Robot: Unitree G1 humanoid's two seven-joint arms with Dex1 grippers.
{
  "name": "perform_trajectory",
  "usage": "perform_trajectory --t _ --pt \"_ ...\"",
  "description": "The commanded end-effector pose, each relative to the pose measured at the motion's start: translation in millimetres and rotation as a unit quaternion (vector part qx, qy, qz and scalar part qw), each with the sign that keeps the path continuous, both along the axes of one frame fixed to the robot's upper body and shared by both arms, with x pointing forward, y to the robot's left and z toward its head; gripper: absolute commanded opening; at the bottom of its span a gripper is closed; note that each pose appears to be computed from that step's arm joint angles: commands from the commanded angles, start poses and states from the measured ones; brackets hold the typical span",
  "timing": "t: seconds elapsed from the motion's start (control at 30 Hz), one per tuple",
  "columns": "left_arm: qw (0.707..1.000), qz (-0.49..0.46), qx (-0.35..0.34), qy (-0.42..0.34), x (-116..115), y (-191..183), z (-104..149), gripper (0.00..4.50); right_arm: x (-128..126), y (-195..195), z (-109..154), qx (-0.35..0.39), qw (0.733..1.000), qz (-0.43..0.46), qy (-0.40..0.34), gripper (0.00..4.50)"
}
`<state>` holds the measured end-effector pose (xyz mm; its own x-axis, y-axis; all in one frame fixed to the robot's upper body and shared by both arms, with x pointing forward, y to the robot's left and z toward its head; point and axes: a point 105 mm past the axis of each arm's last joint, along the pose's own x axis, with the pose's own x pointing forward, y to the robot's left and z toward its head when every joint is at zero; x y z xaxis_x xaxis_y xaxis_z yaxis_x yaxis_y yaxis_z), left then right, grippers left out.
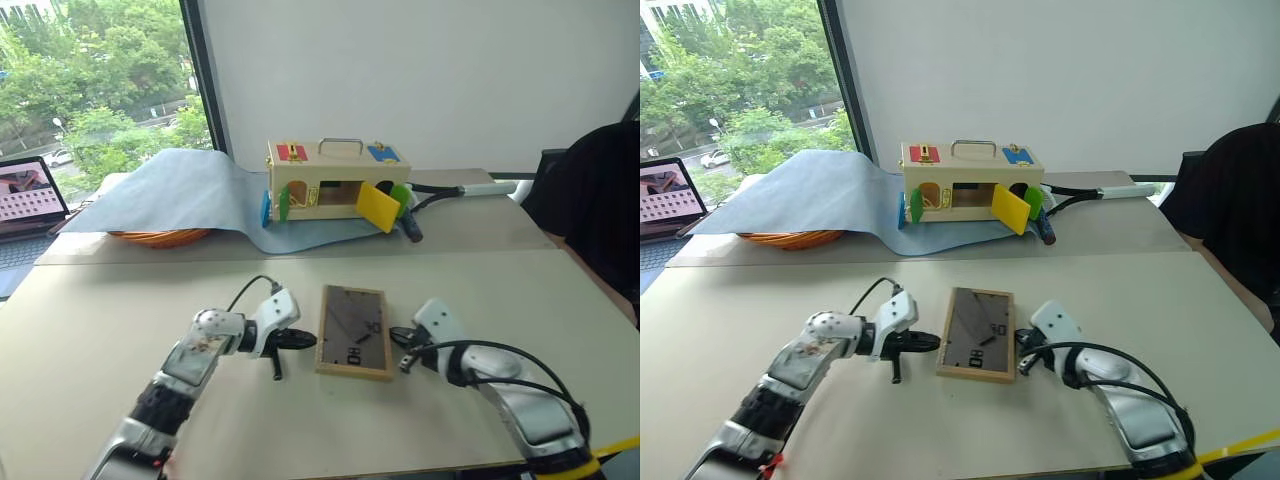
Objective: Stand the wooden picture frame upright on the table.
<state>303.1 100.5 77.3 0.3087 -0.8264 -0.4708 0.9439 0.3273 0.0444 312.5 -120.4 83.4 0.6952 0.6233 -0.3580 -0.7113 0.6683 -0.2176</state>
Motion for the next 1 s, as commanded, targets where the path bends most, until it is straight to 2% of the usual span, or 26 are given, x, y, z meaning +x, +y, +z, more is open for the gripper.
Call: perform_trajectory --t 0.03,0.17,0.33,0.57,0.77,0.83,0.97,1.0 --pt "0.996 0.048 0.026 0.071 -21 24 -22 0.00 -9 42 -6 0.014 0.996 0.085 0.017 0.03" --pt "0.993 0.085 0.045 0.074 -30 45 -23 0.00 -13 51 -8 0.010 0.993 0.113 0.027 0.03" --pt "0.988 0.127 0.054 0.066 -27 65 -21 0.00 -22 49 -9 0.005 0.991 0.126 0.050 0.03" --pt "0.986 0.138 0.068 0.057 -22 74 -22 0.00 -34 48 -7 0.007 0.988 0.138 0.074 0.03" --pt "0.985 0.147 0.077 0.048 -16 81 -21 0.00 -33 42 -10 -0.003 0.989 0.124 0.081 0.03" --pt "0.980 0.180 0.063 0.054 -13 93 -15 0.00 -29 31 -7 -0.006 0.991 0.110 0.078 0.03" --pt "0.961 0.268 0.043 0.062 -14 145 3 0.00 -21 0 8 -0.003 0.995 0.079 0.065 0.03" --pt "0.951 0.303 0.019 0.065 -12 157 8 0.00 -20 -7 12 -0.001 0.995 0.077 0.060 0.03"
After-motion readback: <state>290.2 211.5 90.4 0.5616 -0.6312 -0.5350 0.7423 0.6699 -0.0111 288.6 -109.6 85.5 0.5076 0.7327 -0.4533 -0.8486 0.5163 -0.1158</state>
